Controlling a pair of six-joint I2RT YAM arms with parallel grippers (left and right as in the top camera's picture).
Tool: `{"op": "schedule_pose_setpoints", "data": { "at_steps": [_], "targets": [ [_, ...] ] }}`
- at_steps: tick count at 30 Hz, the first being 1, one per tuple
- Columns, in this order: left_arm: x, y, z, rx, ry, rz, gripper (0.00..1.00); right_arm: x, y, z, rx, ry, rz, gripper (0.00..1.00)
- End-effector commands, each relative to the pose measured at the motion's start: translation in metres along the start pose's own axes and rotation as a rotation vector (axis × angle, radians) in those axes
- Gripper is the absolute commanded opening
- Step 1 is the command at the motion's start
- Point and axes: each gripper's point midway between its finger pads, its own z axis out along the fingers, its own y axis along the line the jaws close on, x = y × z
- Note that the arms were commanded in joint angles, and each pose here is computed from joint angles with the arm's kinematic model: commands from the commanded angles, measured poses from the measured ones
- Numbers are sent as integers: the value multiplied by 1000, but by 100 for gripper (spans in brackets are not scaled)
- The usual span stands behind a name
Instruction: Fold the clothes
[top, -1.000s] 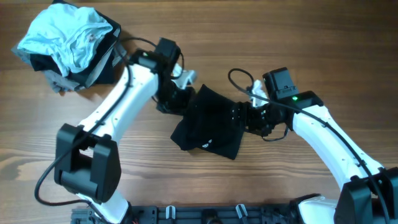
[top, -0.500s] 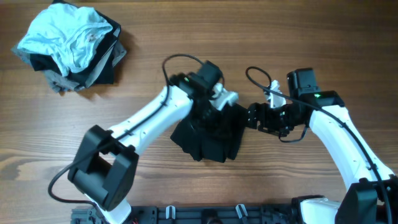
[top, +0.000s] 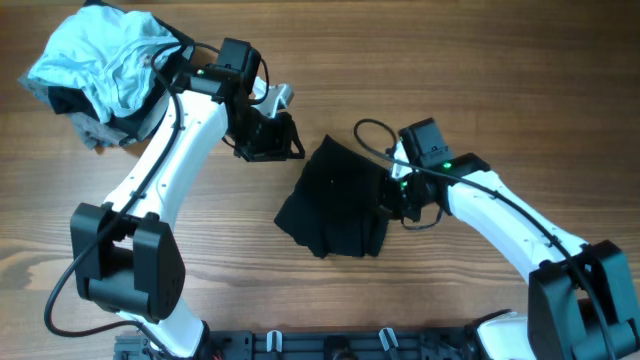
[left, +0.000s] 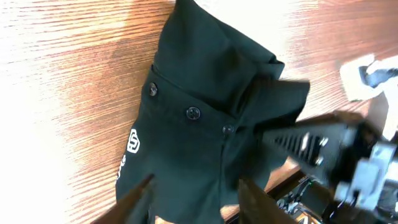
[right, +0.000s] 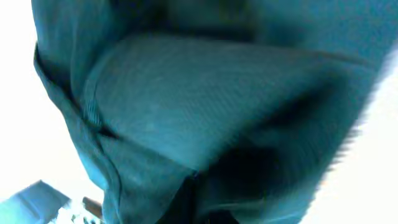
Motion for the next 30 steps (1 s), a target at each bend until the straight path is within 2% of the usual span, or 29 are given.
{"op": "schedule_pose_setpoints", "data": {
  "at_steps": [1, 4, 7, 8, 10, 12, 13, 14, 15, 16, 17, 19, 20, 21, 22, 24, 25, 26, 28, 30],
  "targets": [
    [3, -12, 2, -4, 6, 59, 49, -59, -5, -49, 13, -216, -49, 4],
    [12, -19, 17, -15, 43, 87, 56, -79, -15, -86, 11, -313, -101, 4],
    [26, -27, 41, -16, 89, 131, 57, -76, -38, -88, 72, -296, -71, 4],
    [31, -29, 49, -17, 104, 143, 54, -72, -45, -85, 95, -275, -63, 8],
    [39, -28, 59, -27, 125, 155, 53, -60, -56, -76, 124, -220, -34, 29],
    [43, -19, 63, -70, 133, 152, 52, -43, -67, -72, 160, -150, 10, 22],
    [44, -14, 64, -90, 135, 147, 52, -36, -71, -72, 180, -124, 26, 11],
    [45, -9, 64, -105, 139, 140, 52, -30, -77, -72, 207, -102, 42, 8],
    [46, -6, 64, -110, 142, 133, 52, -25, -81, -73, 231, -89, 52, 10],
    [46, -4, 64, -111, 143, 126, 53, -23, -85, -73, 253, -83, 56, 22],
    [46, -1, 64, -111, 143, 120, 57, -23, -85, -73, 250, -82, 47, 24],
    [42, 0, 66, -120, 132, 126, 59, -24, -62, -69, 122, -61, -77, 22],
    [40, 3, 68, -134, 122, 133, 59, -22, -34, -68, -33, -44, -221, 20],
    [38, 4, 72, -136, 117, 139, 59, -20, -18, -69, -124, -36, -286, 18],
    [38, 6, 77, -135, 114, 141, 59, -18, -5, -71, -196, -32, -315, 15],
    [43, 17, 92, -140, 128, 132, 59, -21, -5, -69, -179, -43, -281, 8],
    [48, 23, 97, -142, 151, 115, 54, -22, -6, -66, -164, -41, -267, 8],
    [55, 26, 99, -137, 176, 91, 43, -21, -8, -62, -148, -35, -249, 8],
    [65, 31, 100, -130, 215, 57, 34, -18, -11, -48, -127, -8, -215, 8],
    [63, 37, 98, -143, 207, 43, 19, -12, -15, -29, -116, 28, -140, 8]
  ]
}}
